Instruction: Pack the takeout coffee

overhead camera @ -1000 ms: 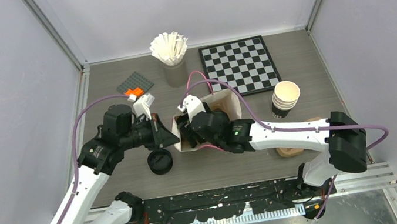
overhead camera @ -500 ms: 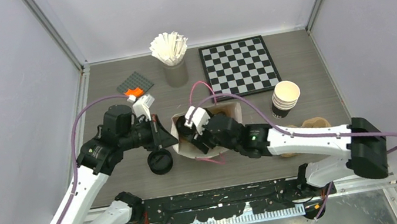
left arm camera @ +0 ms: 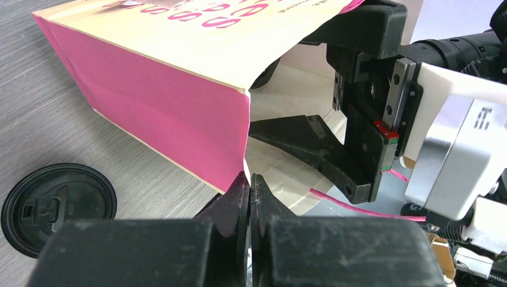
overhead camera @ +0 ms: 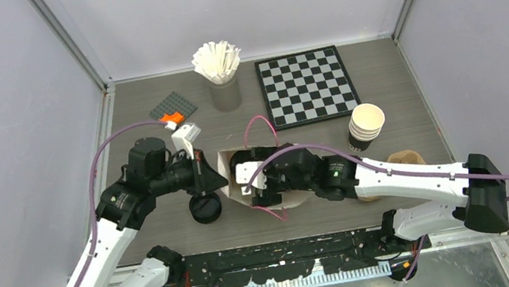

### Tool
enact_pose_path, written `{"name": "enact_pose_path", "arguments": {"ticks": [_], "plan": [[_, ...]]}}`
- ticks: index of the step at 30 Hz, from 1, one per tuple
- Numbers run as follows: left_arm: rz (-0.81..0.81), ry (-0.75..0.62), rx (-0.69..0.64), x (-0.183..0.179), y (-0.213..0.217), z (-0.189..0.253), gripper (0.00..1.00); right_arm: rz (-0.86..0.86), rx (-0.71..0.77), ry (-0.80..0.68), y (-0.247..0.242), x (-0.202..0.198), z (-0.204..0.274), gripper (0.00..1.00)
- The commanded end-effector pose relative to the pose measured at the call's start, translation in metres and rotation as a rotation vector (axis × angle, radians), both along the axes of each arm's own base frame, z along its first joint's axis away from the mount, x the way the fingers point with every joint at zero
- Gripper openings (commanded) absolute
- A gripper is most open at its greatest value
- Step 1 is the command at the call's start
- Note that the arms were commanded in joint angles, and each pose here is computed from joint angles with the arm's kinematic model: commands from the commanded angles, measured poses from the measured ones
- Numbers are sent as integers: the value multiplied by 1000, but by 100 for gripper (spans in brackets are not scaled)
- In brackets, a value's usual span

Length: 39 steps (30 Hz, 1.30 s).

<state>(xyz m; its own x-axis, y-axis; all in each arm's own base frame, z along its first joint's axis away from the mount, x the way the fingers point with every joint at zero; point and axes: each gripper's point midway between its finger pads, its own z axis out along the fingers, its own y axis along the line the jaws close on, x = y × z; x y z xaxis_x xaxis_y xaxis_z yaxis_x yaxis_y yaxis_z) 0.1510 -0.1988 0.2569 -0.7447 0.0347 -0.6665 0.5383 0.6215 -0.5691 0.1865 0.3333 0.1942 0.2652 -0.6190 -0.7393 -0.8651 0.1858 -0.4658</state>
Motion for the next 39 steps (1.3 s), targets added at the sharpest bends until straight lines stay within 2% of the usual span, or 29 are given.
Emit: {"name": "enact_pose_path", "arguments": {"ticks": [1, 8, 14, 18, 24, 34, 37, 39], "plan": [[-61, -86, -55, 1, -9, 12, 0, 98, -58, -72, 8, 0, 9, 92], [-74, -98, -69, -3, -9, 16, 0, 194, -100, -196, 13, 4, 5, 92], [-64, -83, -82, -5, -9, 20, 0, 283, -106, -222, 18, -3, -3, 86], [-67, -66, -101, -7, -11, 21, 0, 305, -129, -230, 18, -3, -6, 86], [-60, -54, -108, -8, -11, 21, 0, 298, -124, -165, 21, 2, -9, 80], [-53, -44, -117, -10, -11, 22, 0, 219, -135, -74, 17, 12, -13, 82], [-49, -43, -119, -10, -10, 21, 0, 220, -142, -77, 16, 13, -15, 75], [-46, -40, -118, -10, -10, 20, 0, 223, -147, -77, 16, 14, -17, 66]]}}
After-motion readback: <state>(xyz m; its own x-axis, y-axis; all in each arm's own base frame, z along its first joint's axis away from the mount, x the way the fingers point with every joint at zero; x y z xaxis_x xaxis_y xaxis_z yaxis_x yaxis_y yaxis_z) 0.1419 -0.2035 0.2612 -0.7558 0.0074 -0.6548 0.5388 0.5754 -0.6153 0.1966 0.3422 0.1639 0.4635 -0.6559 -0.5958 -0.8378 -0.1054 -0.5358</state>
